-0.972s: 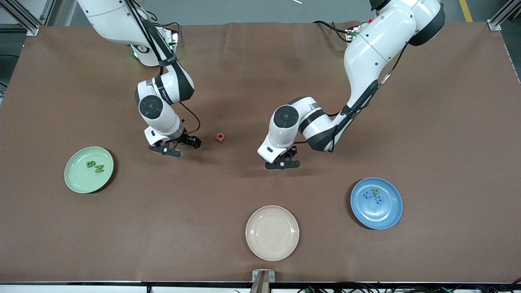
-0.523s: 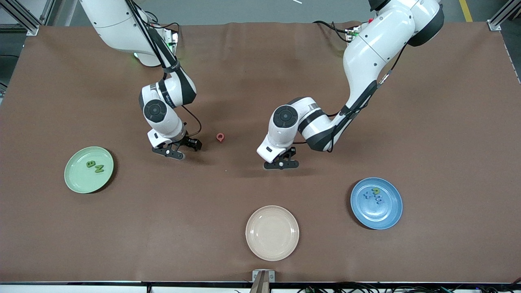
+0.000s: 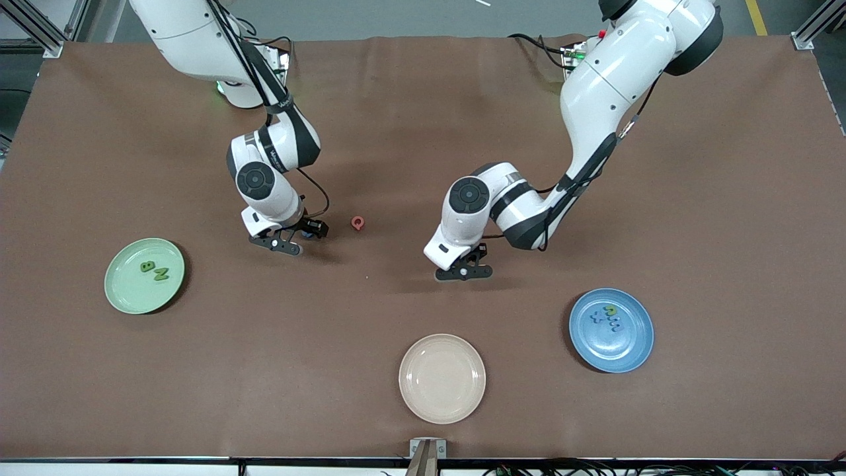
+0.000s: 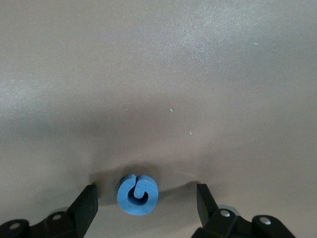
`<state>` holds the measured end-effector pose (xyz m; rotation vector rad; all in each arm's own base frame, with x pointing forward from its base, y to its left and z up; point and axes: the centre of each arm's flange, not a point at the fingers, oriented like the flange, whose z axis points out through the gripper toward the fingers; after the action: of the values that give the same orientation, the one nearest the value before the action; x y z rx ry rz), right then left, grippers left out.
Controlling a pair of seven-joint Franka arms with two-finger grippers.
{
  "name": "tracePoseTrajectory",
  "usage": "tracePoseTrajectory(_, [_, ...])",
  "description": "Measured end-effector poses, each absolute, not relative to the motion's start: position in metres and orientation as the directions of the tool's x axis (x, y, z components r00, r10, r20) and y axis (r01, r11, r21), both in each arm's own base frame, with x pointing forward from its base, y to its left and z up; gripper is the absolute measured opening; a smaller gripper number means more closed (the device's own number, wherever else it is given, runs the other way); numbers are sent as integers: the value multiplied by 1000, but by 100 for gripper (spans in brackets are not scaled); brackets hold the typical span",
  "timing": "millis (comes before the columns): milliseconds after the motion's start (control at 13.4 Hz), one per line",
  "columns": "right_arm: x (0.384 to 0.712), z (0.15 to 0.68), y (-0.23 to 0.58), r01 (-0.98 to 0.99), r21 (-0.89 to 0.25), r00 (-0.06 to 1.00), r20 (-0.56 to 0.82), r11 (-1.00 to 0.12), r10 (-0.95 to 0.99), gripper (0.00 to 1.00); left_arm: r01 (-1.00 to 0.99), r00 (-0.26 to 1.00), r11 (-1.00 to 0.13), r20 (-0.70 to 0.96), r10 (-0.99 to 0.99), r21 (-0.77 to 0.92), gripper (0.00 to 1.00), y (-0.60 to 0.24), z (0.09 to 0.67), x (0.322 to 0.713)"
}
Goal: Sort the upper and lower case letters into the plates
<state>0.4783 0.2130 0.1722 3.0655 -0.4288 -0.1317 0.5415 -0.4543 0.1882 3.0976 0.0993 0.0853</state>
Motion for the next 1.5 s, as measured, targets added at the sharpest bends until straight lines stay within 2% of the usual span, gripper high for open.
tracePoseTrajectory(150, [478,172,213,-272,54,958,-78,-961,-276,88,62,997,-997,53,64,43,20,-455,188,541])
tracePoseTrajectory(224, [478,172,213,-272,54,958,-78,-961,-276,80,62,997,-997,53,64,43,19,-455,188,541])
tracePoseTrajectory(299, [478,173,213,-273,54,958,-77,-961,-276,74,62,997,-997,53,64,43,13,-455,188,541])
tracePoseTrajectory(374, [479,173,213,-273,52,958,-75,-961,-276,74,63,996,-997,54,65,44,11,-454,188,542])
tracePoseTrajectory(449, [480,174,214,-273,48,959,-69,-961,-276,69,69,996,-997,59,71,44,11,-452,191,546])
tracePoseTrajectory(523, [480,174,214,-274,45,959,-66,-961,-276,69,80,995,-996,64,82,39,11,-447,196,552])
tracePoseTrajectory(598, [481,175,214,-274,42,959,-62,-961,-276,61,100,993,-995,68,101,21,11,-436,207,562])
tracePoseTrajectory(673, [481,175,214,-274,41,959,-61,-961,-276,61,120,990,-993,75,120,0,11,-420,223,575])
tracePoseTrajectory(822, [481,176,215,-273,36,960,-56,-961,-275,49,127,989,-991,86,123,-44,10,-371,264,606])
tracePoseTrajectory(897, [482,176,215,-274,37,960,-56,-961,-276,49,129,989,-990,80,124,-52,10,-340,281,620])
tracePoseTrajectory(1047, [482,177,216,-273,33,960,-51,-961,-275,36,148,988,-988,59,145,-34,10,-271,297,648])
tracePoseTrajectory(1271, [482,178,216,-273,32,960,-51,-961,-275,34,125,992,-991,19,124,-38,10,-173,284,673])
tracePoseTrajectory(1495, [482,179,218,-271,32,961,-51,-962,-272,34,93,996,-995,-10,93,-47,10,-112,259,683])
